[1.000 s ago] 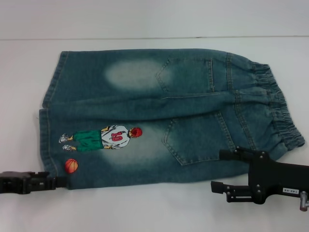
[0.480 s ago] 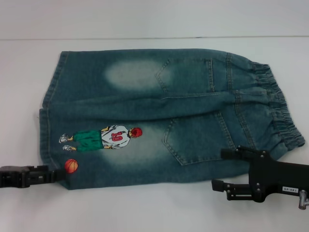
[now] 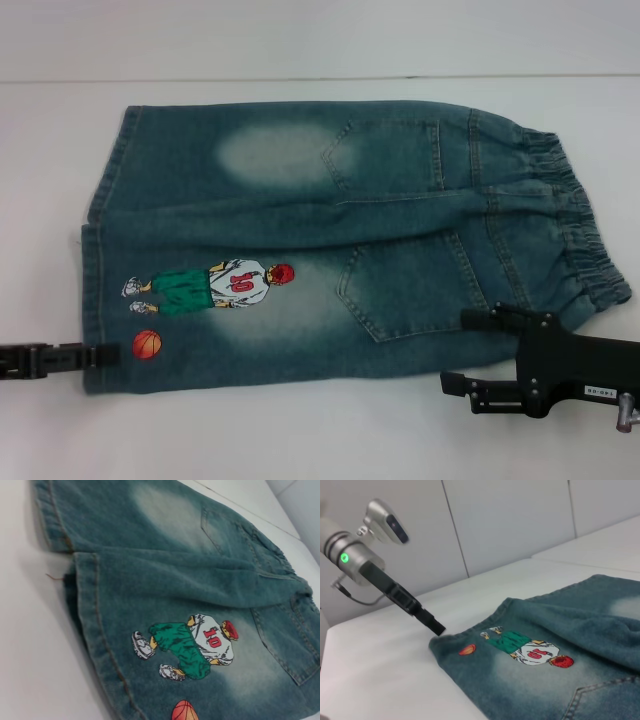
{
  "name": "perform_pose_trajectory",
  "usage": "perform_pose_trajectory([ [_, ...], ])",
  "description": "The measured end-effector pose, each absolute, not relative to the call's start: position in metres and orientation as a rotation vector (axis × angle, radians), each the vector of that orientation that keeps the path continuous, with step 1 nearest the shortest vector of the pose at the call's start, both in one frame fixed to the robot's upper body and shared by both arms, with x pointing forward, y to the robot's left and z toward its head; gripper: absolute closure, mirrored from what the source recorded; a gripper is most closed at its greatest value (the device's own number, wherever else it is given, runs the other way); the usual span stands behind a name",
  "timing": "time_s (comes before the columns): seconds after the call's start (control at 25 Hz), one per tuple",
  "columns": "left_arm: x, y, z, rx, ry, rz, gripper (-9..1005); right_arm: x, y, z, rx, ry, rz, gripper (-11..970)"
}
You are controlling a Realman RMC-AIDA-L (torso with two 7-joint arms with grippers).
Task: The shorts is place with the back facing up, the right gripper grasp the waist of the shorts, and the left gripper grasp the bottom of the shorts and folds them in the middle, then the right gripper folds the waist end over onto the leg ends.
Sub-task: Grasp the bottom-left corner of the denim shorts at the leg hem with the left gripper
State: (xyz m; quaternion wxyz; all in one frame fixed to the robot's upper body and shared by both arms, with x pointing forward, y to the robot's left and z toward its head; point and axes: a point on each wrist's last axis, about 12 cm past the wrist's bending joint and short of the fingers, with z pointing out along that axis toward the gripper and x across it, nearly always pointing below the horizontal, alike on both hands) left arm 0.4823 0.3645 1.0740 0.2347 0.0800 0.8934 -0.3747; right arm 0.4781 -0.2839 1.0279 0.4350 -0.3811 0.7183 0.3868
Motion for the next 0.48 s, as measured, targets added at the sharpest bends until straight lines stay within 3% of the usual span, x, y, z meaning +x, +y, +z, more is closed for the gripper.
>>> perform_pose_trajectory([
  [0.48,0.485,0.370,1.082,0.151,2.545,-0.965,120,0.478,-0.287,1.025,-0.942,1.808,0.928,30],
])
